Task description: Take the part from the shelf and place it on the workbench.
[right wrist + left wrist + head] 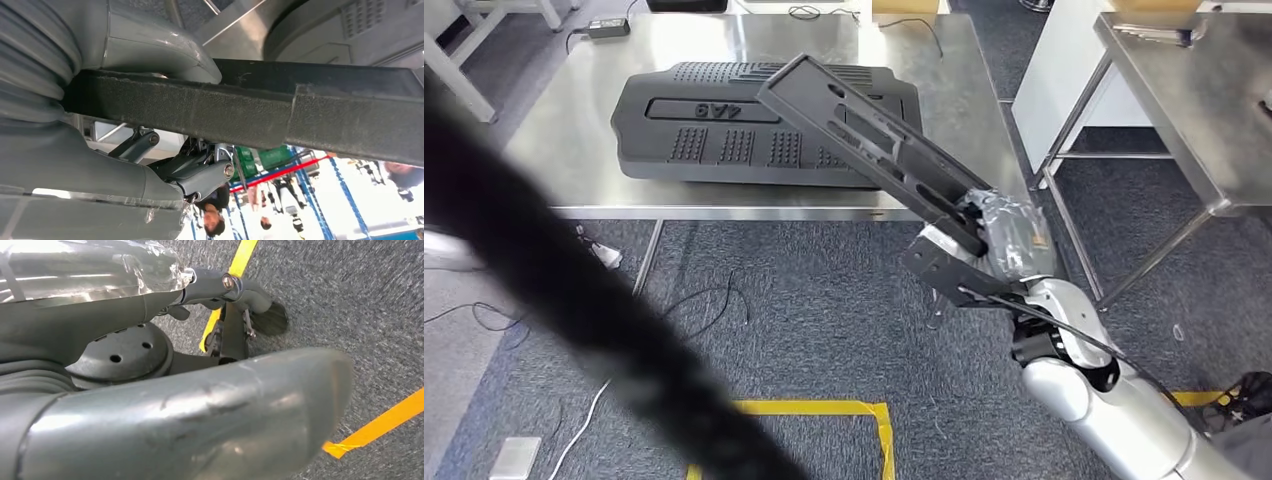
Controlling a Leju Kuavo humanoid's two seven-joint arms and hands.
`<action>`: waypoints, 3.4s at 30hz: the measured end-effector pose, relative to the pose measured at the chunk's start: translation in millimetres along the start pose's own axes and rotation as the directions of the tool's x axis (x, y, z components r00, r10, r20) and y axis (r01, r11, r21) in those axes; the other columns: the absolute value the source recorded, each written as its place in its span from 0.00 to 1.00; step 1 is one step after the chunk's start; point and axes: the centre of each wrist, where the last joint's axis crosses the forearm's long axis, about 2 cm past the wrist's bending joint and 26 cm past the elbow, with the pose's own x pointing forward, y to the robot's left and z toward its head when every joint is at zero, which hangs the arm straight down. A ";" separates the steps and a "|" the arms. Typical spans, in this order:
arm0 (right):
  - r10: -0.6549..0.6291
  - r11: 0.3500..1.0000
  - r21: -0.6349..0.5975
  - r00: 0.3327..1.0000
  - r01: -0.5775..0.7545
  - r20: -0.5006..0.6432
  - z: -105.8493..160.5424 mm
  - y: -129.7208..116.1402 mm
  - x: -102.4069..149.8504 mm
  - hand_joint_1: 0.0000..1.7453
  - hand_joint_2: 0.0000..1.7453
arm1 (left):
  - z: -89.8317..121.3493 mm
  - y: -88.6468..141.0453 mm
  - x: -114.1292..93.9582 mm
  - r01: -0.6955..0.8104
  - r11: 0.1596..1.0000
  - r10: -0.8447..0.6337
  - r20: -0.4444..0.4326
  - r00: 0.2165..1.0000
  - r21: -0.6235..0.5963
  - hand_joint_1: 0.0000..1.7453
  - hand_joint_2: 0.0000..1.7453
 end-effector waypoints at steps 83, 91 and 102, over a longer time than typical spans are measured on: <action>-0.019 1.000 0.000 1.000 0.019 0.022 -3.9 0.5 11.6 1.00 1.00 | 1.5 -8.5 -0.5 -0.003 1.000 0.003 0.009 1.000 -0.005 0.00 0.00; -0.016 1.000 0.012 1.000 0.016 0.027 -2.1 3.6 12.9 1.00 1.00 | 1.7 -9.0 -0.7 -0.012 1.000 0.012 0.009 1.000 -0.005 0.00 0.00; -0.016 1.000 0.000 0.999 0.016 0.036 -5.1 0.9 16.5 1.00 1.00 | 1.5 -8.5 -0.2 -0.016 1.000 0.016 0.017 1.000 -0.008 0.00 0.00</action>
